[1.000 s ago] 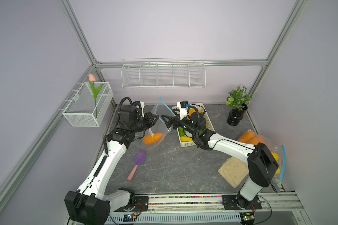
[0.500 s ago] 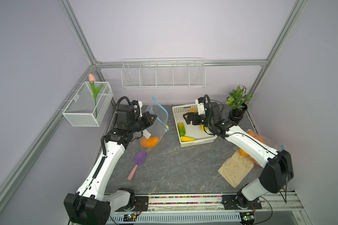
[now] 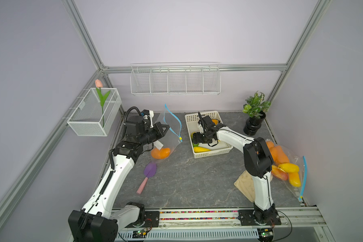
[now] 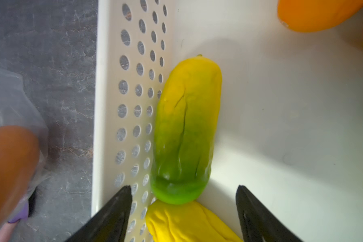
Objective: Place the mango in a zip-top bag and seal the zipper
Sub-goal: Pick up the mango from the basket.
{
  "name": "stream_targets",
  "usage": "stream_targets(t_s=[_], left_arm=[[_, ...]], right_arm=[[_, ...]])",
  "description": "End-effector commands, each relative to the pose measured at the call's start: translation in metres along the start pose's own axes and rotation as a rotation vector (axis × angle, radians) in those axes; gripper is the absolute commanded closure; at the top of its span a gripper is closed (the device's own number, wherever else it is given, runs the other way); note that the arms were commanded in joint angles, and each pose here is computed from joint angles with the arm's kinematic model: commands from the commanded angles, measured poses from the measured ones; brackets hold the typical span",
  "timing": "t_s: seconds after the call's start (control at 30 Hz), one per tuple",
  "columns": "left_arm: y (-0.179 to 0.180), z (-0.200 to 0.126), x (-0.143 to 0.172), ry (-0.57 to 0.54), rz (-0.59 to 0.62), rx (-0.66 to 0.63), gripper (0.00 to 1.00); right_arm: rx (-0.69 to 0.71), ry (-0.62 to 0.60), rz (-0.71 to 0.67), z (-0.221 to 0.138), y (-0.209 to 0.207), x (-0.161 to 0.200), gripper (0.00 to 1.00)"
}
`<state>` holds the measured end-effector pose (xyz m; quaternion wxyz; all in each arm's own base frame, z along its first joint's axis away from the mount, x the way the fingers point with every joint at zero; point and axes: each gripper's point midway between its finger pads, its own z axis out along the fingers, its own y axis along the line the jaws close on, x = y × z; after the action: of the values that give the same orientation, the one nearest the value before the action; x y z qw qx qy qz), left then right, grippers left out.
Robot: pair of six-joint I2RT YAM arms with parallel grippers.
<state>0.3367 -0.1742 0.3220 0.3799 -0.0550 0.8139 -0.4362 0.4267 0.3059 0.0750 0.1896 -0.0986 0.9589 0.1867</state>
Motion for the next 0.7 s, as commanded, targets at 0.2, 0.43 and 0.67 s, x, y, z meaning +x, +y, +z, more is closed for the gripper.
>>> stream_targets(t_s=[0.2,0.43,0.67], left_arm=[[0.003,0.003,0.002,0.007,0.005,0.008,1.00],[0.001,-0.002,0.002,0.000,0.016,0.002,1.00],[0.003,-0.002,0.005,0.009,0.015,-0.001,1.00]], right_arm=[[0.070,0.047,-0.007,0.035,-0.010,-0.003,0.27],[0.102,-0.037,-0.050,0.003,0.000,-0.034,0.60],[-0.025,-0.349,-0.089,-0.118,0.046,-0.074,0.77]])
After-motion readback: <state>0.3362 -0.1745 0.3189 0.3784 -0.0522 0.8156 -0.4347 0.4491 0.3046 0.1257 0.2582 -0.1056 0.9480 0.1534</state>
